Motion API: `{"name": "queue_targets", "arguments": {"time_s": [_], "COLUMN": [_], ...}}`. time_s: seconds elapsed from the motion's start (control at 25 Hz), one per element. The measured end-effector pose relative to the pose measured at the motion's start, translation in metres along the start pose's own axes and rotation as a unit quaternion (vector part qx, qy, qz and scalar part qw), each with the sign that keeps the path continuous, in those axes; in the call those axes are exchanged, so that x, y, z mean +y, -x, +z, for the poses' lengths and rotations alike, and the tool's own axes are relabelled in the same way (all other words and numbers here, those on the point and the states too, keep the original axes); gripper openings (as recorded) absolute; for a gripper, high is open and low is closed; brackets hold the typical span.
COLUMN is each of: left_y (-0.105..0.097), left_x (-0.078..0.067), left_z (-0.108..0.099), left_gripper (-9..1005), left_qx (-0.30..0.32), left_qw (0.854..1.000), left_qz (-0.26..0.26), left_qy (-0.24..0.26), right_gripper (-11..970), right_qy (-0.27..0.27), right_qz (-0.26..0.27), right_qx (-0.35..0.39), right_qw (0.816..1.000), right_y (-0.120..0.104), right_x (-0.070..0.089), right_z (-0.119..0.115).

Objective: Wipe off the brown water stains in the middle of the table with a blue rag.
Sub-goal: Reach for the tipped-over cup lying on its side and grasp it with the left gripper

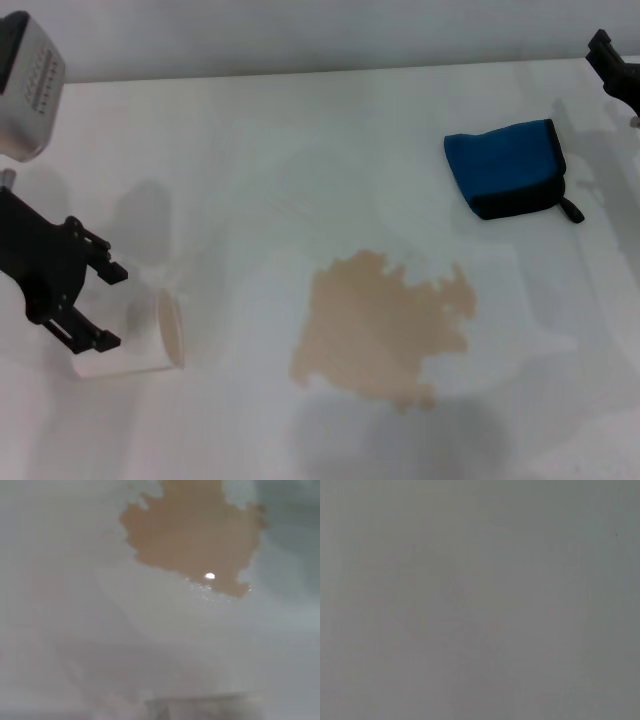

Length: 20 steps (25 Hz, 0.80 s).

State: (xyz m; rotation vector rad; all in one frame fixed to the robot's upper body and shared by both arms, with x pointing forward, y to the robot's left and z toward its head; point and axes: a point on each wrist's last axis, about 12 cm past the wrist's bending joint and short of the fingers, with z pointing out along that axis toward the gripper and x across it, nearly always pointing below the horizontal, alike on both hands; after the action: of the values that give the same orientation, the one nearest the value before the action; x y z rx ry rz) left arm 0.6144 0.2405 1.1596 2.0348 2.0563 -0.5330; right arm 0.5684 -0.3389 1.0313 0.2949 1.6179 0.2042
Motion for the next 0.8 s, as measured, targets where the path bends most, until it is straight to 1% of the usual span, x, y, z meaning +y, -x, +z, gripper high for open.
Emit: {"name": "queue_targets", "arguments": {"time_s": [0.28,0.56,0.8], "left_y": [0.0,0.005,0.006], "left_x": [0.0,0.0,-0.001], "left_z": [0.005,0.02,0.026], "left_gripper": [860,861,861], "left_qx": [-0.003,-0.006,-0.006], "left_qw": [1.0,1.0,1.0], "left_qz": [0.003,0.015,0.019], "left_qy": [-0.003,-0.014,-0.019], "right_gripper": [842,842,842], "right_qy": [0.002,0.002,0.003], "right_qz": [0.002,0.002,0.003], "right_qx": [0.002,0.001,-0.003], "right_qw": [1.0,1.0,1.0], "right_y": [-0.001,-0.001,0.0], "right_x": [0.002,0.001,0.001], "right_z": [0.001,0.0,-0.001]}}
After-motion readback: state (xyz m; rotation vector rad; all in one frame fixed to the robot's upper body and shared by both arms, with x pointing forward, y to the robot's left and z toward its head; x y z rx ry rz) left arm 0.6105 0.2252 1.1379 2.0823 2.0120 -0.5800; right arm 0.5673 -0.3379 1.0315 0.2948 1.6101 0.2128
